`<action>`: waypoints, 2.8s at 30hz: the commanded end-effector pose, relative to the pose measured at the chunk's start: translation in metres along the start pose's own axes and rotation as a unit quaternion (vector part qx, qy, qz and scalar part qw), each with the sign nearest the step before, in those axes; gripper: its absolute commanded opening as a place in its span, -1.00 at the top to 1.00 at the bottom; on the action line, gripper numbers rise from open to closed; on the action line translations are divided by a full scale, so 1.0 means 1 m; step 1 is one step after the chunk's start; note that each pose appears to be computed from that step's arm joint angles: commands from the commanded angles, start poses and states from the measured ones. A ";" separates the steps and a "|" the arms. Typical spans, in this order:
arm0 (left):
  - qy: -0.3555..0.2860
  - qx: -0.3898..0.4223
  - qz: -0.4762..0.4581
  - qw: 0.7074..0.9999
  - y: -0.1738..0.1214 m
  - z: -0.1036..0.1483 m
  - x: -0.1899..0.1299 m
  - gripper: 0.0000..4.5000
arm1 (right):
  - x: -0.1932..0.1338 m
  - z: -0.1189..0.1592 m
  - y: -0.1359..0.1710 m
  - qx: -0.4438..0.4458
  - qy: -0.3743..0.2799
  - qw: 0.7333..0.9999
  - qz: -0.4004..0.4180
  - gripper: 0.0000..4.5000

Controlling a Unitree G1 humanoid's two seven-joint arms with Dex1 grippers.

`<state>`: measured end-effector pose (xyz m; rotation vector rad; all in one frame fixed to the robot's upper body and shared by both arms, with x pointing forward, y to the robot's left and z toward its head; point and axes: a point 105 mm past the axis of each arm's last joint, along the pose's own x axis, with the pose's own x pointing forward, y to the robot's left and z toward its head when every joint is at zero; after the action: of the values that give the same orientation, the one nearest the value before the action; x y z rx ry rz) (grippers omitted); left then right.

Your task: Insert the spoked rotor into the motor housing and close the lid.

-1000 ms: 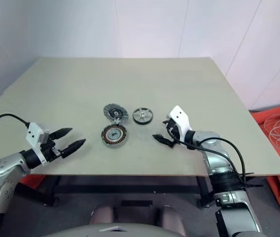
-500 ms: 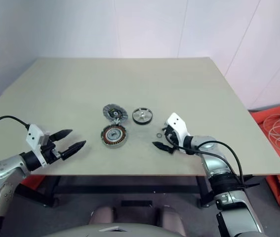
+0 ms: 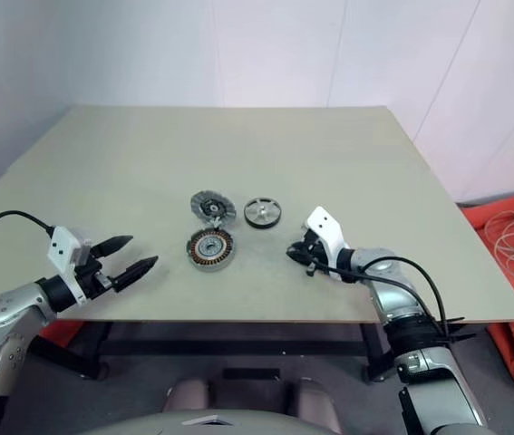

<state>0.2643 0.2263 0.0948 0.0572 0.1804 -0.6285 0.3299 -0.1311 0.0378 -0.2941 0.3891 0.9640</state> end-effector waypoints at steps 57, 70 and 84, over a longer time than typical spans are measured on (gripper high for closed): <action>-0.020 0.016 -0.003 1.000 -0.009 0.008 -0.001 -1.00 | 0.112 0.121 0.076 -0.071 -0.033 0.985 0.151 0.75; -0.020 0.016 -0.001 1.000 -0.009 0.008 -0.001 -1.00 | 0.114 0.117 0.078 -0.064 -0.026 0.985 0.156 0.75; -0.021 0.016 -0.002 1.000 -0.009 0.009 0.001 -1.00 | 0.114 0.112 0.079 -0.057 -0.018 0.985 0.160 0.75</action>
<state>0.2575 0.2217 0.0900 0.0461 0.1867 -0.6211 0.3399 0.0379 0.0690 -0.3282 0.3984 1.3039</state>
